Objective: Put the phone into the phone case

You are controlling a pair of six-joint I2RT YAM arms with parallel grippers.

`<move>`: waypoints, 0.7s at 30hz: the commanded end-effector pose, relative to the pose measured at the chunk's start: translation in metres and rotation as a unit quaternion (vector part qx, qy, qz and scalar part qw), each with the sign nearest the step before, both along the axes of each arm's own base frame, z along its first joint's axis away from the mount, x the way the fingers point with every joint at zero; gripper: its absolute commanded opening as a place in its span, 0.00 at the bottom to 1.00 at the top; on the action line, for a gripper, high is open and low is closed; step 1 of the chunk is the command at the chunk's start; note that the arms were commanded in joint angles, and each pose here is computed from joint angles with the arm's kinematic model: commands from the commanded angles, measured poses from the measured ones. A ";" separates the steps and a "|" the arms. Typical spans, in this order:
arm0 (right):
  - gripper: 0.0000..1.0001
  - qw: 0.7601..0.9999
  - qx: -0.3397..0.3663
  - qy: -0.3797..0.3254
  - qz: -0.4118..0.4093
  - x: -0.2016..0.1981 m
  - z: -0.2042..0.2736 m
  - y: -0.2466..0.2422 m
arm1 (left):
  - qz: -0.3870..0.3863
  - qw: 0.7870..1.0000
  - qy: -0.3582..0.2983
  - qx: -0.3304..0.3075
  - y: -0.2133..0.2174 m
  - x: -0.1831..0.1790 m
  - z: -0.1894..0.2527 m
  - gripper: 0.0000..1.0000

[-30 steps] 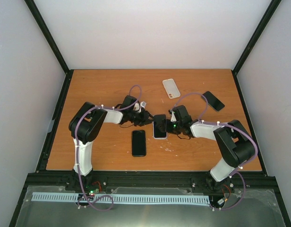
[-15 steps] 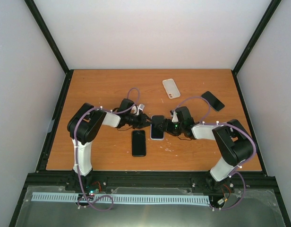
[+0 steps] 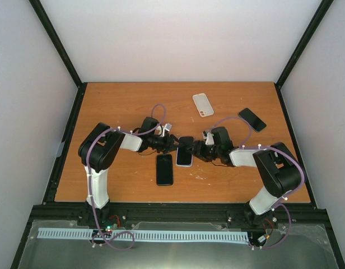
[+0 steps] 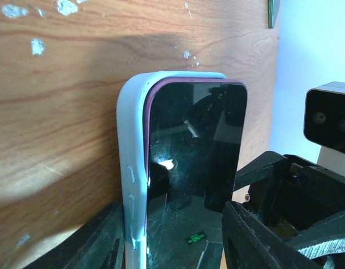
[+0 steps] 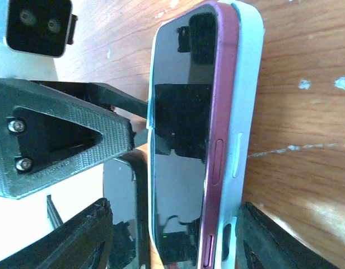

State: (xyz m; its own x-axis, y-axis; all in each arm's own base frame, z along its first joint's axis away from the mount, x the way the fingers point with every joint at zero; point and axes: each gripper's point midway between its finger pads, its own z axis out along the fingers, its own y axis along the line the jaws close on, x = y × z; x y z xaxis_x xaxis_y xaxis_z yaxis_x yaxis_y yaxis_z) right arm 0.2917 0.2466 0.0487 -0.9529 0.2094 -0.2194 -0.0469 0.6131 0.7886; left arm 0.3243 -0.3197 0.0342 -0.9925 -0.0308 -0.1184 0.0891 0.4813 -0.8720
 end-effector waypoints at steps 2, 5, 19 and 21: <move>0.59 0.995 0.079 -0.059 0.019 0.009 0.043 0.016 | -0.039 0.999 0.007 -0.009 -0.006 -0.023 0.004 0.50; 0.58 0.994 0.100 -0.052 0.014 0.009 0.043 0.016 | -0.039 0.999 0.005 -0.012 -0.005 -0.024 0.006 0.55; 0.54 0.991 0.132 -0.025 0.018 0.002 0.027 0.018 | -0.043 0.999 -0.004 -0.011 -0.003 -0.028 0.007 0.62; 0.51 0.989 0.143 -0.023 0.025 0.001 0.027 0.021 | -0.042 0.999 -0.003 -0.011 -0.003 -0.027 0.006 0.61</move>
State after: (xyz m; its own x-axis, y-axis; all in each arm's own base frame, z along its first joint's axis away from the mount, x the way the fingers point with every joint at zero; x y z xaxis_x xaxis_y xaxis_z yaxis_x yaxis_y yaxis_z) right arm 0.2949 0.2597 0.0688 -0.9502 0.2518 -0.1837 -0.0640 0.4192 0.9056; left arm 0.3176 -0.3175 0.0412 -0.9880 -0.0139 -0.1538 0.1290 0.4736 -0.8713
